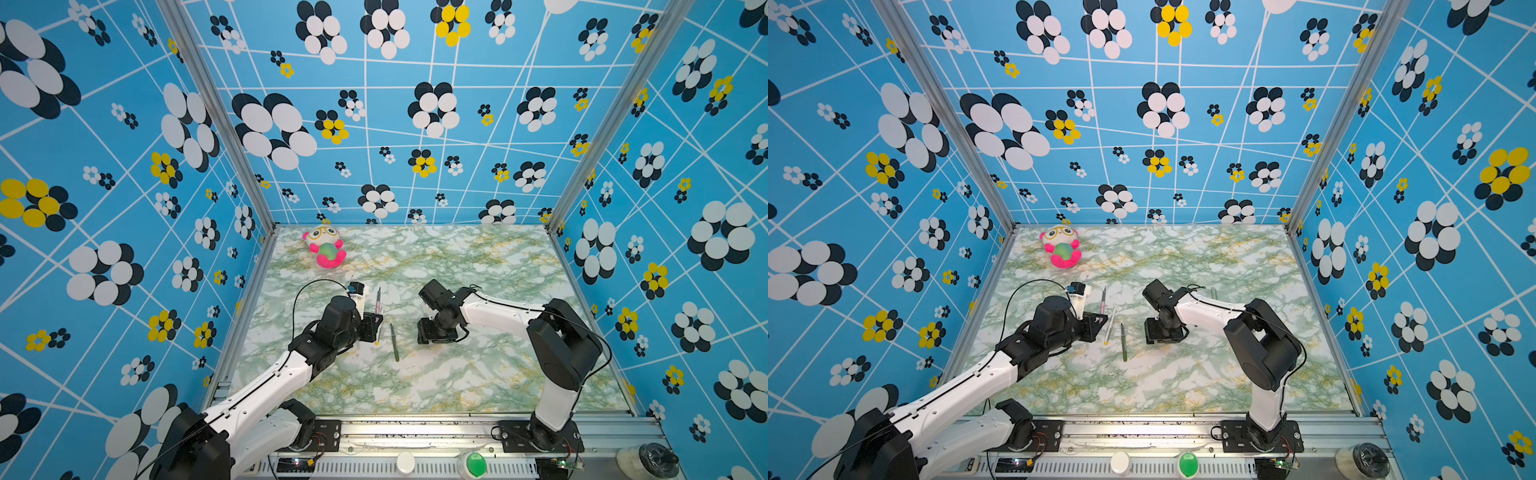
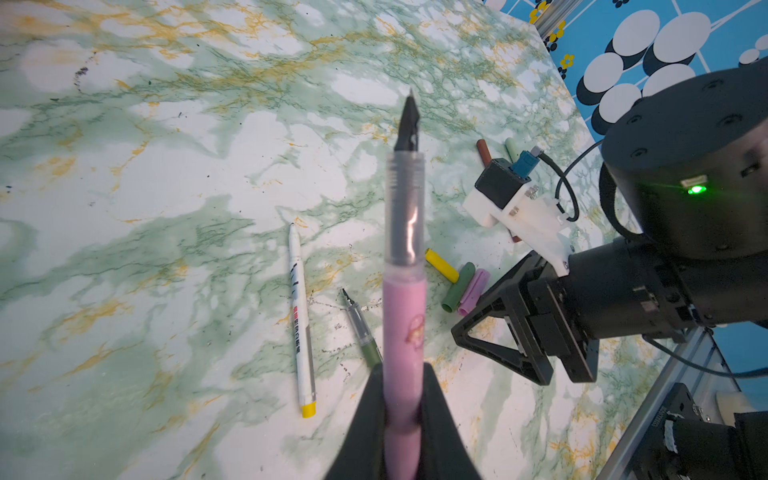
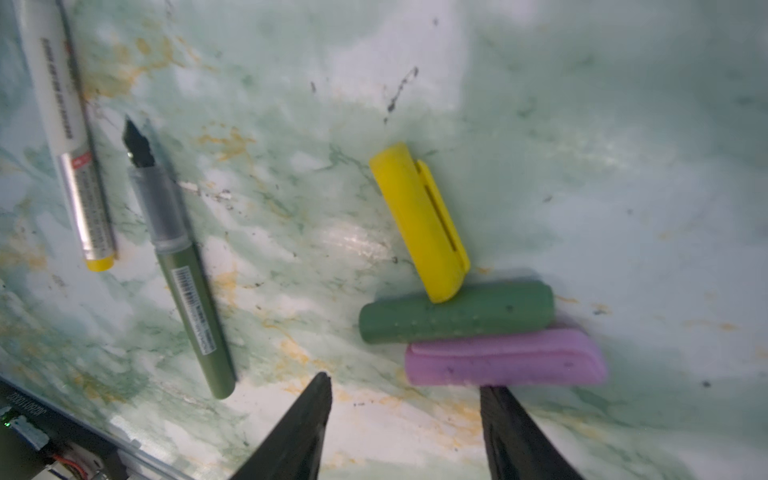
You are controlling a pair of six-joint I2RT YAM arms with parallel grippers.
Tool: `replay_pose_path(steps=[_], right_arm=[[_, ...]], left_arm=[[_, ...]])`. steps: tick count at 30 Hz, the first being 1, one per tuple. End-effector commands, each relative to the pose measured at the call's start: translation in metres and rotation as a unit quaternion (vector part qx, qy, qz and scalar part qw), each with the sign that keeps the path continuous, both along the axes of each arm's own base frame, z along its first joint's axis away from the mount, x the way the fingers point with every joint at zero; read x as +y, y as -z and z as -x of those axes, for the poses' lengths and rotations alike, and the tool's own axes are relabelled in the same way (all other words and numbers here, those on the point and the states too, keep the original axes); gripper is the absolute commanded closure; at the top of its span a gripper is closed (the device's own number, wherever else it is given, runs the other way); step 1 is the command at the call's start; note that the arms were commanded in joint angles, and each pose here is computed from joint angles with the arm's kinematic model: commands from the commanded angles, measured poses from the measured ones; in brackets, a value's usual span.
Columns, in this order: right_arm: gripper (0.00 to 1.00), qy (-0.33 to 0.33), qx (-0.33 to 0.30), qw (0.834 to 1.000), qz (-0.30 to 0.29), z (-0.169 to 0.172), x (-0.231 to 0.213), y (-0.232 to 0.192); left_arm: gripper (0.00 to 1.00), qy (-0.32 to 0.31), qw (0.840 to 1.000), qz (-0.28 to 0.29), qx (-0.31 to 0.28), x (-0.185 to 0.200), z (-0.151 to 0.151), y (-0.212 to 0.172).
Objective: Insert the pens into the pen caps
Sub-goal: 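Hold the pink pen upright with the left gripper while the right returns over the caps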
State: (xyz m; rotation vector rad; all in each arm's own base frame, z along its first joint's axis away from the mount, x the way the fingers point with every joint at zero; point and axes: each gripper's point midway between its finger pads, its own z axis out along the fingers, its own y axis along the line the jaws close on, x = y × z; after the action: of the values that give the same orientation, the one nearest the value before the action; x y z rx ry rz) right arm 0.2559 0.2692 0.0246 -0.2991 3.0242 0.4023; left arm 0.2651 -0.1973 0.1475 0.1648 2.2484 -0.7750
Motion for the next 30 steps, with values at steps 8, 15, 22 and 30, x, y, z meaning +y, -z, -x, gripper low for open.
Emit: replay_pose_path(steps=[8, 15, 22, 30], right_arm=[[0.47, -0.015, -0.046, 0.998, 0.034, -0.028, -0.013, 0.002], [0.57, 0.008, -0.057, 0.997, 0.042, -0.034, -0.026, 0.001], [0.59, 0.021, -0.07, 0.997, 0.034, -0.041, -0.027, -0.005], [0.58, 0.025, -0.091, 0.995, 0.025, -0.044, -0.031, -0.019]], left_arm=[[1.0, 0.0, 1.0, 0.0, -0.004, 0.001, -0.003, -0.001], [1.0, 0.001, 1.0, 0.002, -0.004, -0.001, -0.005, -0.001], [1.0, 0.006, 1.0, 0.002, 0.002, -0.004, -0.005, 0.0], [1.0, 0.004, 1.0, 0.001, 0.002, -0.003, -0.005, 0.001]])
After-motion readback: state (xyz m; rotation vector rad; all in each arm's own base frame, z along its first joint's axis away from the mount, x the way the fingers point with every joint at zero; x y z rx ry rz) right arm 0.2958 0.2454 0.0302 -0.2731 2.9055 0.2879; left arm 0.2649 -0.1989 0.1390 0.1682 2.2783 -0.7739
